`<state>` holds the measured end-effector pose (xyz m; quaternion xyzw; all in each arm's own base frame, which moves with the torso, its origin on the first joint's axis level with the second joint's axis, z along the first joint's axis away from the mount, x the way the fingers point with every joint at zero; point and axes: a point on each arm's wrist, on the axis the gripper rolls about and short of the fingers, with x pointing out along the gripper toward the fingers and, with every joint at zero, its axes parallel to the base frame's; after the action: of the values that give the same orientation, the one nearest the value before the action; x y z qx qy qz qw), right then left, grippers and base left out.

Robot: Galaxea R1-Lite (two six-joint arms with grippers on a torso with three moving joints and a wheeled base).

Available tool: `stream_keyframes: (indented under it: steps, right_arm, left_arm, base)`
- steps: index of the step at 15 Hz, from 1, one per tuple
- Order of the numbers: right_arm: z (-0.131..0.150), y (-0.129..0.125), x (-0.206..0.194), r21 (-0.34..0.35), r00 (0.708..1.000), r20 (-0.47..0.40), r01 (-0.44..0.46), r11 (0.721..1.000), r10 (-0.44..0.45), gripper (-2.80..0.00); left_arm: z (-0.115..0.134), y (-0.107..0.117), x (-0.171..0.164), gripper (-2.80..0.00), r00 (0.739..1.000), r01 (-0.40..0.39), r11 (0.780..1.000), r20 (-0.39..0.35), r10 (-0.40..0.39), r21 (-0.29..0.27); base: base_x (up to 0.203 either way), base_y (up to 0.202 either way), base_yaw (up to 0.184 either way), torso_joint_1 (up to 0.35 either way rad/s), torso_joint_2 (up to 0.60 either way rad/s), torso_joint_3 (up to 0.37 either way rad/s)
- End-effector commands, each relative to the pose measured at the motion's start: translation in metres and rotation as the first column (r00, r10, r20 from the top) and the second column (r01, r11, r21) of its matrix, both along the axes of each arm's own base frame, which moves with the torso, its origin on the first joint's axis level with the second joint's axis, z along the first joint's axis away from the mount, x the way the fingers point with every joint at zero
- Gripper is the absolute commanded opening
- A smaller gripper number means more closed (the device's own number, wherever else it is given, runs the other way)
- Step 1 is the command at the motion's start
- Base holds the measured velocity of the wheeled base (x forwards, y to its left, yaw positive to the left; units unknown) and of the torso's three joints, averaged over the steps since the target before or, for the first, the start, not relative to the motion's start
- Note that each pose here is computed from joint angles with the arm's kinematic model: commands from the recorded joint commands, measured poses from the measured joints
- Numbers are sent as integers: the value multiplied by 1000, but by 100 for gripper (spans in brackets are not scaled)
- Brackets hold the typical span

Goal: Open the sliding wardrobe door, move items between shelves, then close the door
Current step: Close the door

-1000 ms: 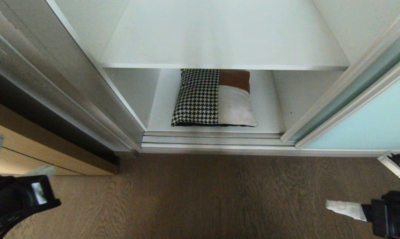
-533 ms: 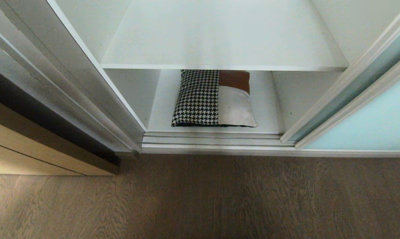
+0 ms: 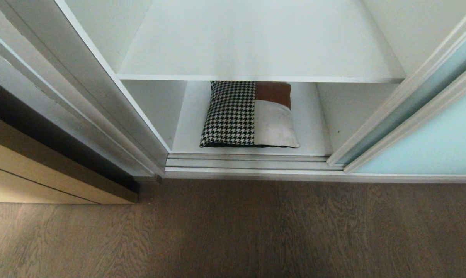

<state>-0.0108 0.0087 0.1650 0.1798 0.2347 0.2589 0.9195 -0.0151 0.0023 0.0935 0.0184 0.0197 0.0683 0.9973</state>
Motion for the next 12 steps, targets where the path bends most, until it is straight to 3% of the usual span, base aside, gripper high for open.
stream_keyframes:
  steps: [1,3,12]
  right_arm:
    - [-8,-1,-8,6,1000,30,5,1000,-5,-280]
    - [-13,-2,-14,7,998,53,14,1000,-14,-280]
    - [-19,-5,-17,-56,987,117,119,991,-112,-280]
  left_arm:
    - [-10,-2,-7,-280,996,77,997,38,-77,5]
    - [-17,-3,-8,-280,992,126,992,27,-126,5]
    - [-17,-3,-8,-280,992,126,992,26,-126,3]
  base:
    - [0,0,0,0,0,0]
    - [0,0,0,0,0,0]
    - [0,0,0,0,0,0]
